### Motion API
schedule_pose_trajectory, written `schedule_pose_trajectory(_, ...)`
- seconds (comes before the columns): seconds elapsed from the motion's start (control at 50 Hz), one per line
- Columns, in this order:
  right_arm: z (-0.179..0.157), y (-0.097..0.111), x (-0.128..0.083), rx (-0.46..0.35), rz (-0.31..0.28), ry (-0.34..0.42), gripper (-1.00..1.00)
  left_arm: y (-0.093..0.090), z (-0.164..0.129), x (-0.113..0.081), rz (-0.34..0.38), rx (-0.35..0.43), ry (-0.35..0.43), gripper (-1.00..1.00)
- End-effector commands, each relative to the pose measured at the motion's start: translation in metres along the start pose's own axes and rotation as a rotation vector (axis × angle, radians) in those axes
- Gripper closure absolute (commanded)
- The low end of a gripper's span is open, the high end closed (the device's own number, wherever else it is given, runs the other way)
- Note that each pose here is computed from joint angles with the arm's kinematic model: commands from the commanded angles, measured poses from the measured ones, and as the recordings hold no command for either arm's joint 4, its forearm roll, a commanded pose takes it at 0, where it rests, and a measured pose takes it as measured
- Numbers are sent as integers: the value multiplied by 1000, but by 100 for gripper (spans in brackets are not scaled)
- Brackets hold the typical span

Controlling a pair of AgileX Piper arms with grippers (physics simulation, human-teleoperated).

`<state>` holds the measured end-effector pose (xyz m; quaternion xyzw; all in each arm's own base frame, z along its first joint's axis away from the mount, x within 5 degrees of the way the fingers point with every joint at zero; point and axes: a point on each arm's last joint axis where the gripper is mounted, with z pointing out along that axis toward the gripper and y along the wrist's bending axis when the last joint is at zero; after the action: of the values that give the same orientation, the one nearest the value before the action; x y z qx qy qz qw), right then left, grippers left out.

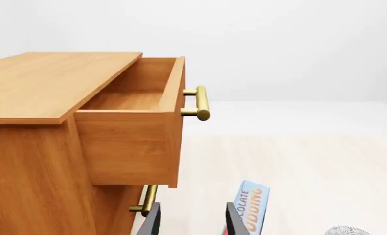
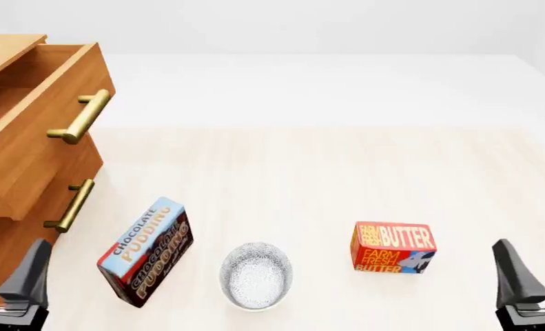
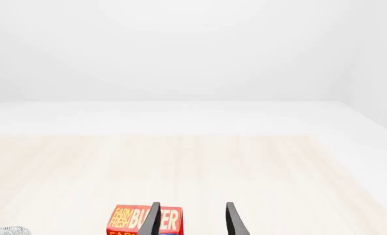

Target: Put the bowl in the top drawer of the cabinet.

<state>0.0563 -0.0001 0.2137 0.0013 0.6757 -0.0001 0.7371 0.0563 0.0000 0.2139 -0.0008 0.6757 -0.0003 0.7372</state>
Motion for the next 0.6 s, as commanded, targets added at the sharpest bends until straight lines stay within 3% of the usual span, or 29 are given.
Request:
schedule_pose_trajectory(0.02,0,0,-1,5,4,1,-100,0,0,-1,-6,-1,1,-100)
schedule_pose_trajectory(0.32,0,0,-1,4,4,1,-100,0,0,-2,6,7,1,-100)
schedule_pose_trajectory(0.6,0,0,-1,4,4,1,-100,-1,-2,-18,20,20,-30,-100)
